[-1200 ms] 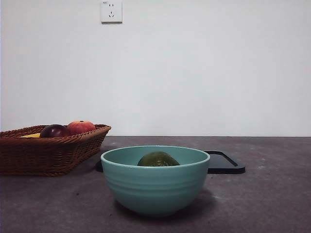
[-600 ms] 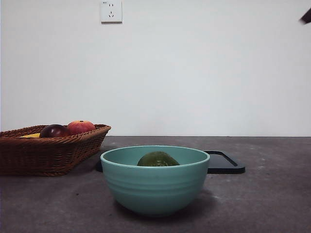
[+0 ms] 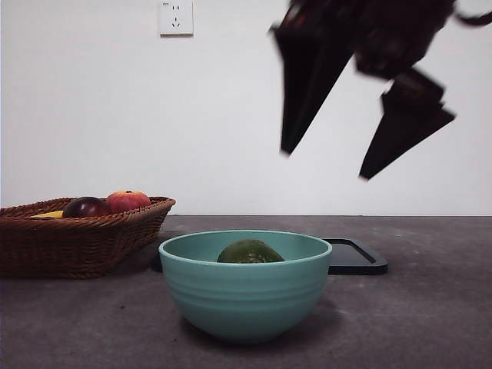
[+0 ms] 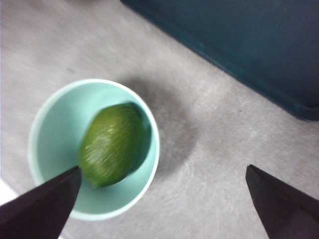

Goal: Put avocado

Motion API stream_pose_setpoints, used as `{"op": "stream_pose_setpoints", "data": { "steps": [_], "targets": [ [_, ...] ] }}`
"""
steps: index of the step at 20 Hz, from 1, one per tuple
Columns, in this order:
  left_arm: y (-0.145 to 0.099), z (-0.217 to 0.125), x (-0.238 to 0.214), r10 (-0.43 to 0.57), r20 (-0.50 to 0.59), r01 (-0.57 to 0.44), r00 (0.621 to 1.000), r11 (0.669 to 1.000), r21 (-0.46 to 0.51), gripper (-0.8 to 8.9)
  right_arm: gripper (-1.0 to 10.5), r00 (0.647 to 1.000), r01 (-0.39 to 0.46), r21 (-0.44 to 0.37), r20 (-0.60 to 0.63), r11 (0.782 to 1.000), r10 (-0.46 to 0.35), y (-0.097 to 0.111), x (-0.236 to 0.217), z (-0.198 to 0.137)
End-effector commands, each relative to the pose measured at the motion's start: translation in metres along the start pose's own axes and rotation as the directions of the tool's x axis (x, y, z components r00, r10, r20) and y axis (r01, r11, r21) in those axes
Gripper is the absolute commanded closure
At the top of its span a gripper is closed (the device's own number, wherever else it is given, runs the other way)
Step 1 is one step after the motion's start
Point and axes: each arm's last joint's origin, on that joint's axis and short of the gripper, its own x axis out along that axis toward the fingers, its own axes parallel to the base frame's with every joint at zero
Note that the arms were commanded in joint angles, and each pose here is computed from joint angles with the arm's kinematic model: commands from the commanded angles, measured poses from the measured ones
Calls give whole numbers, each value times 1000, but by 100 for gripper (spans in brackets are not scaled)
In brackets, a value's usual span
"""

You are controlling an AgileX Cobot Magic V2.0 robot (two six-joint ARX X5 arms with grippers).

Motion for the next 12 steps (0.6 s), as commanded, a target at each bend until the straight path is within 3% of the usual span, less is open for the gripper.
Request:
{"op": "stream_pose_setpoints", "data": {
  "steps": [1,12],
  "targets": [
    [0,3,-3,-6,22,6,1000,1000,1,314,415,997,40,-27,-72,999,-41,4,20,12],
    [0,3,-3,-6,22,6,1000,1000,1,314,437,966,80,-61,-243,995,-93,-3,81,14]
  ]
}}
